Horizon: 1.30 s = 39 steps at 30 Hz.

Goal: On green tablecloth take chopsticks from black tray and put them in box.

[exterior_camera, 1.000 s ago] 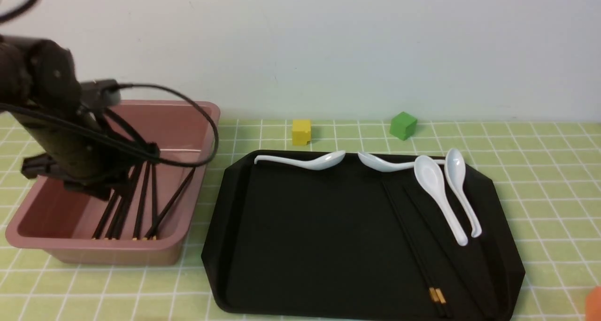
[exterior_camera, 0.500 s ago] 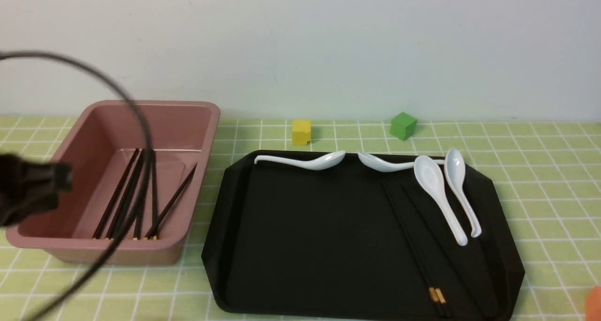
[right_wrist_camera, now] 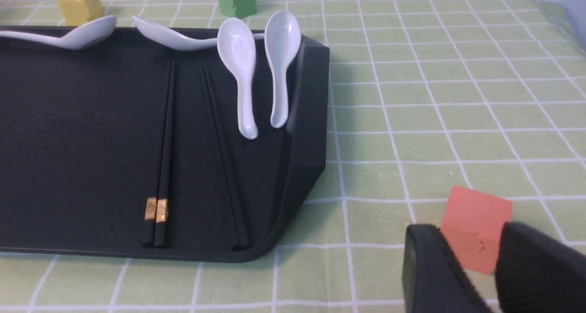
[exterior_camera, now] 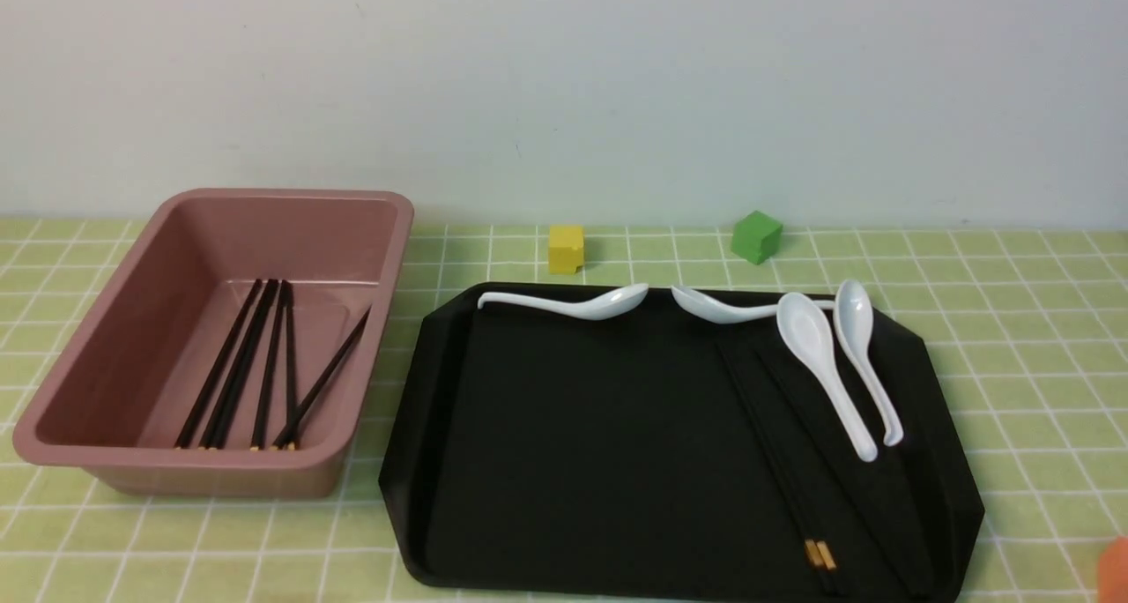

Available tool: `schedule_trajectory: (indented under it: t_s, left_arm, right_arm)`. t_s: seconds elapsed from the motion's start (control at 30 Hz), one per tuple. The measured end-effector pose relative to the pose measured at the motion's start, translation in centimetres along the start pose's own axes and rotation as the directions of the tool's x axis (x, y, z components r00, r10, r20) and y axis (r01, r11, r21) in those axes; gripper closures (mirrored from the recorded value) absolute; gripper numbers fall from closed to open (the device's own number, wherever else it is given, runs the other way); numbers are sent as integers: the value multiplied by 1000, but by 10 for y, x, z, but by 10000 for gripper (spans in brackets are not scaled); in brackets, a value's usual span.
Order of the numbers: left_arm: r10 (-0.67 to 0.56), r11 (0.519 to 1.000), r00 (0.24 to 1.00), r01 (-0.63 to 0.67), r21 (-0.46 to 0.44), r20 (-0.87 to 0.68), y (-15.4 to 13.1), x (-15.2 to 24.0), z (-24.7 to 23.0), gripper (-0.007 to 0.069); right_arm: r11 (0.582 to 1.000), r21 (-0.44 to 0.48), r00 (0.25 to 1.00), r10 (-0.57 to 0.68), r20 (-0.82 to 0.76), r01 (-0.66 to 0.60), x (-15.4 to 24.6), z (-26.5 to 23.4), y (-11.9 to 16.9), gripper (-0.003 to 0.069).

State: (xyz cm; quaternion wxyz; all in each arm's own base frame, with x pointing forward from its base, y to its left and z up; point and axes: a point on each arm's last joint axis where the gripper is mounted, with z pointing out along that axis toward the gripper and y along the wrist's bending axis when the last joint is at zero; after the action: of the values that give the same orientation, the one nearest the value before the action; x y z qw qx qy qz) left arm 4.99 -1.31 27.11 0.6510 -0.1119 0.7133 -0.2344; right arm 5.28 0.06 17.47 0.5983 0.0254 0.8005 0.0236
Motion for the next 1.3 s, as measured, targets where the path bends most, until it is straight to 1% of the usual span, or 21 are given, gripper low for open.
schedule_trajectory:
  t_s: [0.67,0.77,0.9,1.07,1.17,1.2,1.3]
  left_arm:
    - [-13,1000,1000,13,4,5,0,1,0,638]
    - [-14,1000,1000,14,-4,-7,3,6,1,638]
    - [21,999,1000,-22,-25,-23,14,24,1,638]
    - [120,988,989,-127,-84,-83,36,57,4,638]
    - [139,981,980,-155,-112,-144,47,75,6,637]
    - [141,981,979,-158,-114,-147,48,76,6,637]
    - [132,977,965,-165,-134,-225,52,86,6,636]
  right_arm:
    - [1000,0,1000,0,0,0,0,0,0,419]
    - [1000,0,1000,0,0,0,0,0,0,419]
    - [1000,0,1000,0,0,0,0,0,0,419]
    - [1000,0,1000,0,0,0,0,0,0,419]
    - [1000,0,1000,0,0,0,0,0,0,419]
    - [1000,0,1000,0,0,0,0,0,0,419]
    - [1000,0,1000,0,0,0,0,0,0,419]
